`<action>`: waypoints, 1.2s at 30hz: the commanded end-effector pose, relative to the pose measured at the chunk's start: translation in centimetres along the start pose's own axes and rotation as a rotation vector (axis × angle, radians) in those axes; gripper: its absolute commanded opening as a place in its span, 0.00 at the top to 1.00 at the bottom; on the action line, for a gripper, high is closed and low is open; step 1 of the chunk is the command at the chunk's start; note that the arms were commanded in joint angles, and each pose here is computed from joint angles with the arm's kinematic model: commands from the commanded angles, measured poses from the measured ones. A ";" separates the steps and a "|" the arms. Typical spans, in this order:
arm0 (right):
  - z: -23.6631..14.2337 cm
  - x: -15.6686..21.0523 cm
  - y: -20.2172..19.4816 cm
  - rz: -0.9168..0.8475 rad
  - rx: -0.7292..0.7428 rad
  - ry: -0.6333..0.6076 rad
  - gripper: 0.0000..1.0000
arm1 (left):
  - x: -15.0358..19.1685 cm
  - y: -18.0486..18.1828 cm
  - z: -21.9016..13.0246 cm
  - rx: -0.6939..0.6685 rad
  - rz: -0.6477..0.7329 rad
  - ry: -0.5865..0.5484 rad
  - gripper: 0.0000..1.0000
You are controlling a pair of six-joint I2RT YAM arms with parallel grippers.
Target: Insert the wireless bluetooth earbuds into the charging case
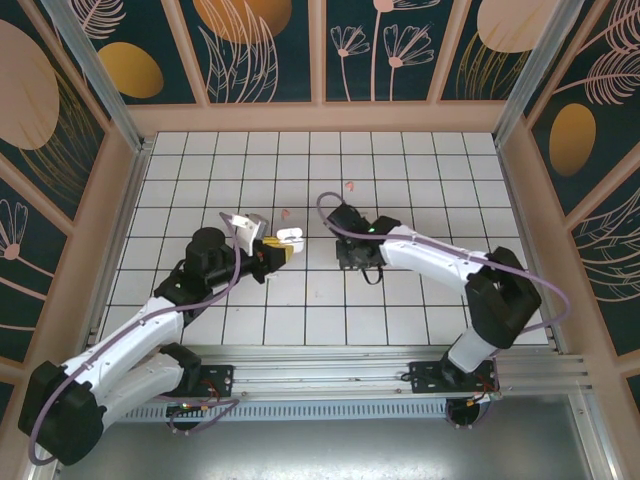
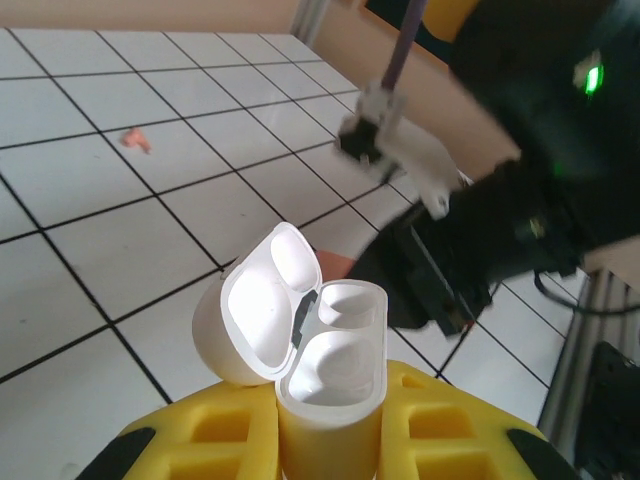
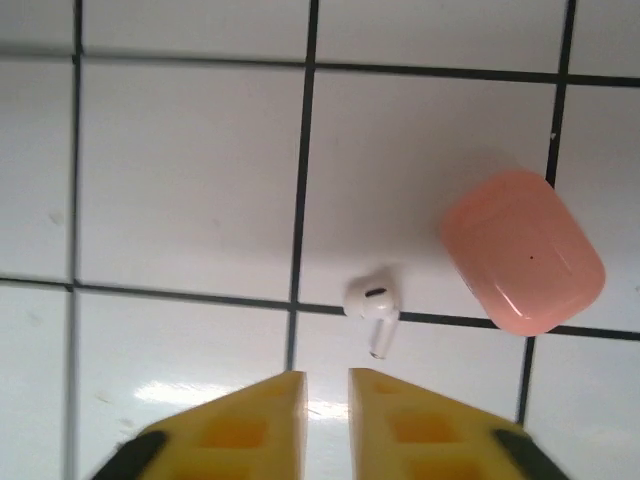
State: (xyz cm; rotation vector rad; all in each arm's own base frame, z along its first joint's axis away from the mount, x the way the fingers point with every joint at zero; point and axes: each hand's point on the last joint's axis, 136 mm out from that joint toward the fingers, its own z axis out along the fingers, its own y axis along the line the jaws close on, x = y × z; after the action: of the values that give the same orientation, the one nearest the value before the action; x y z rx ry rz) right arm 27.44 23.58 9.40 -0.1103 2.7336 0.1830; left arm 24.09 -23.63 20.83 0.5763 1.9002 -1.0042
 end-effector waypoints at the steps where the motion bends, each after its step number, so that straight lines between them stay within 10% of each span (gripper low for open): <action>1: 0.9 0.6 -0.4 0.076 -0.107 0.061 0.66 | -1.9 -2.9 0.0 0.145 0.077 -0.050 1.00; 8: 2.0 0.9 -0.5 0.059 -0.146 0.118 0.50 | -1.6 -3.8 -0.1 0.202 0.140 -0.047 1.00; 36: 6.6 2.2 -2.0 -0.061 0.000 0.231 0.61 | -0.7 -2.1 0.6 0.129 0.128 -0.025 1.00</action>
State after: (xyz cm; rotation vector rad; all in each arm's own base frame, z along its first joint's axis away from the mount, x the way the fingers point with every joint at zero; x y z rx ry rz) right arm 28.07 22.73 2.50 -0.2002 2.9478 0.2074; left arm 23.13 -25.14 21.73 0.7289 1.7934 -1.0682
